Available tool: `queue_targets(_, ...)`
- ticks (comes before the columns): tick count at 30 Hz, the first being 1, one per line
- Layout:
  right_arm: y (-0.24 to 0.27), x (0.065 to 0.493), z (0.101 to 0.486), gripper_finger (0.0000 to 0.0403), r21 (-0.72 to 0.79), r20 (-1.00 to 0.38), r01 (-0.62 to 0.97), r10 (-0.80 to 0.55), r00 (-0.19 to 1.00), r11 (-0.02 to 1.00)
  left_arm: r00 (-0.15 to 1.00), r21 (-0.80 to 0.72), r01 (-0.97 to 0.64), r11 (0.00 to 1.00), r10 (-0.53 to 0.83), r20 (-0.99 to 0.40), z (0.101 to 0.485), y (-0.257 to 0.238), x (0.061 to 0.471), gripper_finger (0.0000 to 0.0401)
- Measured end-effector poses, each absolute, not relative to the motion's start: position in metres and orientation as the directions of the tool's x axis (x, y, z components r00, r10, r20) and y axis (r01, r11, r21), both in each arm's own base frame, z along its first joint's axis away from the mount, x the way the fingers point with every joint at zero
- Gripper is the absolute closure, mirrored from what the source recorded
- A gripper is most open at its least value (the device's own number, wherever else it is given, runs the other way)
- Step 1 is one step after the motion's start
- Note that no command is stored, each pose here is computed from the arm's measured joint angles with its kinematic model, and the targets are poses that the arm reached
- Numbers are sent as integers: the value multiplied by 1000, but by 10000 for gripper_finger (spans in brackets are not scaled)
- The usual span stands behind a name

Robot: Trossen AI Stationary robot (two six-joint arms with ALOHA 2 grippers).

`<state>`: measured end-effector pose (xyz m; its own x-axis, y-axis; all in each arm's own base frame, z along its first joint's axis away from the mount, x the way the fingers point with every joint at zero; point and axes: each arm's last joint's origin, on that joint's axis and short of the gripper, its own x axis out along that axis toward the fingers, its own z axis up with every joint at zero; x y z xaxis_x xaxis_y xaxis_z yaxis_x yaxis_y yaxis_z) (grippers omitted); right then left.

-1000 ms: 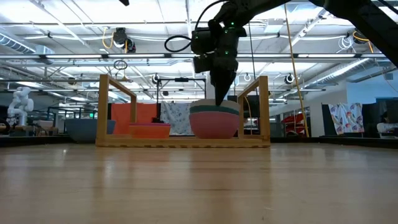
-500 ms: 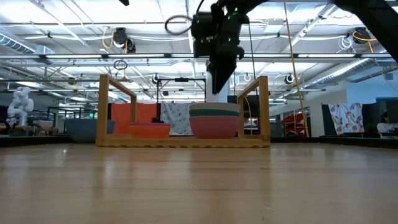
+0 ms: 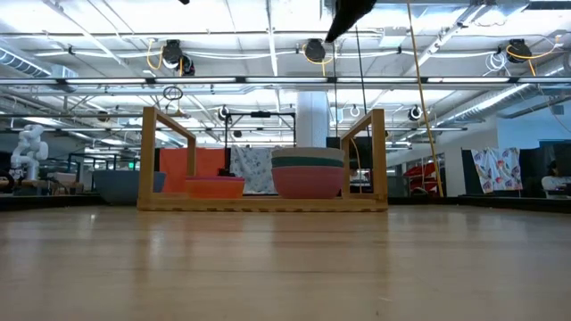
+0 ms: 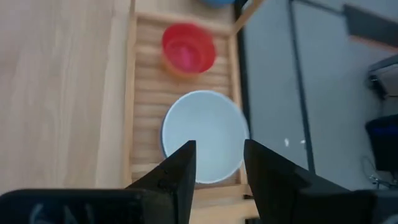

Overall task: Place and stack bowls onto a shelf
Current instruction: Stack the blue bowl onto the white bowl

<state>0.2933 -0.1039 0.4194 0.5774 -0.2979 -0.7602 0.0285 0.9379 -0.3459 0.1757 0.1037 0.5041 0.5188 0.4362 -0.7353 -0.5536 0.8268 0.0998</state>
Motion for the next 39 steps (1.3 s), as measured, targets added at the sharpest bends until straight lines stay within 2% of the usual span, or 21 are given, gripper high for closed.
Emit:
queue_targets(6, -91, 254, 454, 273, -355, -673, 115, -339, 657, 928, 525, 142, -497, 856, 427, -736, 504, 103, 176, 393)
queue_targets(15, -81, 225, 473, 273, -370, -611, 142, -356, 707, 918, 507, 189, -488, 852, 453, -733, 504, 104, 175, 398)
queue_targets(20, -81, 224, 473, 273, -370, -610, 143, -356, 708, 918, 406, 307, -562, 768, 580, -707, 505, 109, 172, 397)
queue_targets(22, -81, 225, 473, 273, -370, -611, 142, -356, 708, 918, 391, 312, -580, 753, 593, -704, 505, 111, 170, 397)
queue_targets(29, -77, 215, 467, 273, -349, -686, 106, -331, 648, 931, 511, 161, -525, 836, 461, -725, 506, 101, 173, 397)
queue_targets(36, -67, 186, 451, 280, -237, -875, 75, -246, 418, 969, 523, 180, -352, 919, 352, -776, 489, 76, 197, 397)
queue_targets(39, -63, 180, 453, 287, -180, -863, 82, -197, 465, 980, 518, 153, -252, 956, 266, -813, 477, 60, 209, 396)
